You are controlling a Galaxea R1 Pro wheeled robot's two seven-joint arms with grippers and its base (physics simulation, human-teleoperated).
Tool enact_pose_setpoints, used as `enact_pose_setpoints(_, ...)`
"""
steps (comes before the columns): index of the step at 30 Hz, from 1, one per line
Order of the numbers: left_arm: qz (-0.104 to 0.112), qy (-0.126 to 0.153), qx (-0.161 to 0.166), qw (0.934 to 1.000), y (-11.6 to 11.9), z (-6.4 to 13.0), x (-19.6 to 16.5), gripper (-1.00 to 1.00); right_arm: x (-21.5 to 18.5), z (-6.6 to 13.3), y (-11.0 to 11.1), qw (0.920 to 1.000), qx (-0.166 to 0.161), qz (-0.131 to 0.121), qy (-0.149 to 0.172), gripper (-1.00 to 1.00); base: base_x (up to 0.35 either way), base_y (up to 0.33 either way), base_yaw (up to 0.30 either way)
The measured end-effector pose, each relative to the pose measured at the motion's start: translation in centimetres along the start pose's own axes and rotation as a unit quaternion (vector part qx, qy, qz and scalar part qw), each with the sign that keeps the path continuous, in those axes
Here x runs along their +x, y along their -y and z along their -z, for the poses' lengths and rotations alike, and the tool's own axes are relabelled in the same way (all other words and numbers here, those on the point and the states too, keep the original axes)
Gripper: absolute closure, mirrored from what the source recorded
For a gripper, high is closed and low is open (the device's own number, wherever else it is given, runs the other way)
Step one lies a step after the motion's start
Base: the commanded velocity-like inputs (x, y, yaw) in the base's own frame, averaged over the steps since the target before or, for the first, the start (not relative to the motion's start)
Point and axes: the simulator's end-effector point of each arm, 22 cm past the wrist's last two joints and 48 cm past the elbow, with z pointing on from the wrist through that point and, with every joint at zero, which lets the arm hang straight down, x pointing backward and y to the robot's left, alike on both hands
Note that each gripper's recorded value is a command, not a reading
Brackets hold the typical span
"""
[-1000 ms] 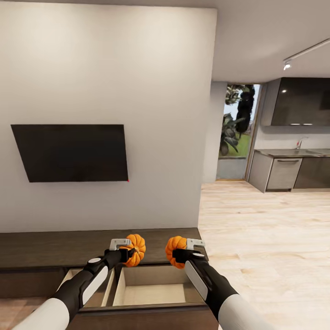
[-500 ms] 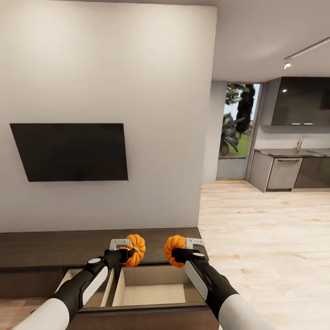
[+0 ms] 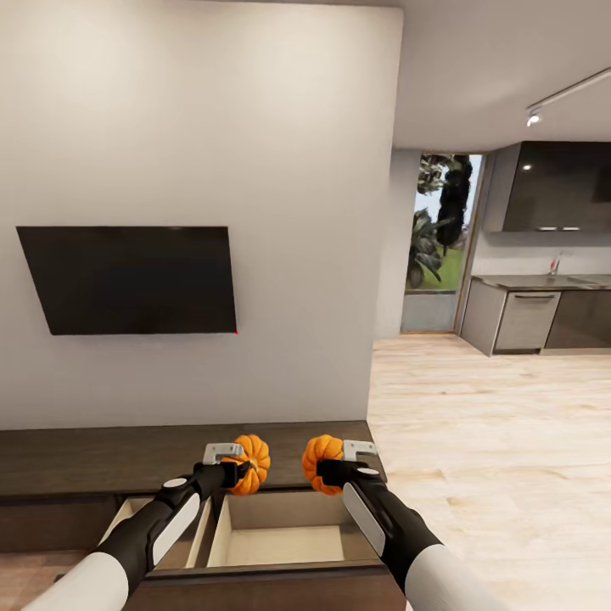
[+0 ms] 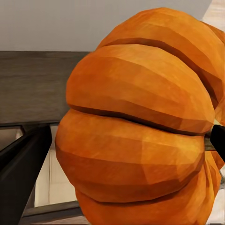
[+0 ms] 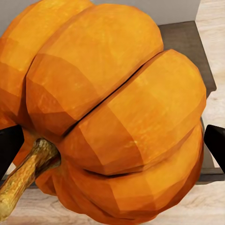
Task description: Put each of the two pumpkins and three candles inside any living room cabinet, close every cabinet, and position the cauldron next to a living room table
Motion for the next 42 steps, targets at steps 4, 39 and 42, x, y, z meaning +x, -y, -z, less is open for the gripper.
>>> enact_pose_setpoints(4,0.001,-0.015,0.000,0.9999,-0.1,-0.3,0.9,1.00,0.2,-0.3,0.1,1.0000,0.000,-0.001,0.000,1.00,0.000,0.000,0.000)
enact_pose_setpoints(39,0.004,-0.054,0.000,0.9985,-0.7,-2.6,4.8,1.00,3.0,-2.8,-0.7,0.9992,-0.023,0.008,-0.031,1.00,0.000,0.000,0.000)
enact_pose_setpoints(42,0.004,-0.056,0.000,0.9984,-0.7,-2.8,5.1,1.00,3.9,-2.9,-0.8,0.9976,-0.024,0.018,-0.062,1.00,0.000,0.000,0.000)
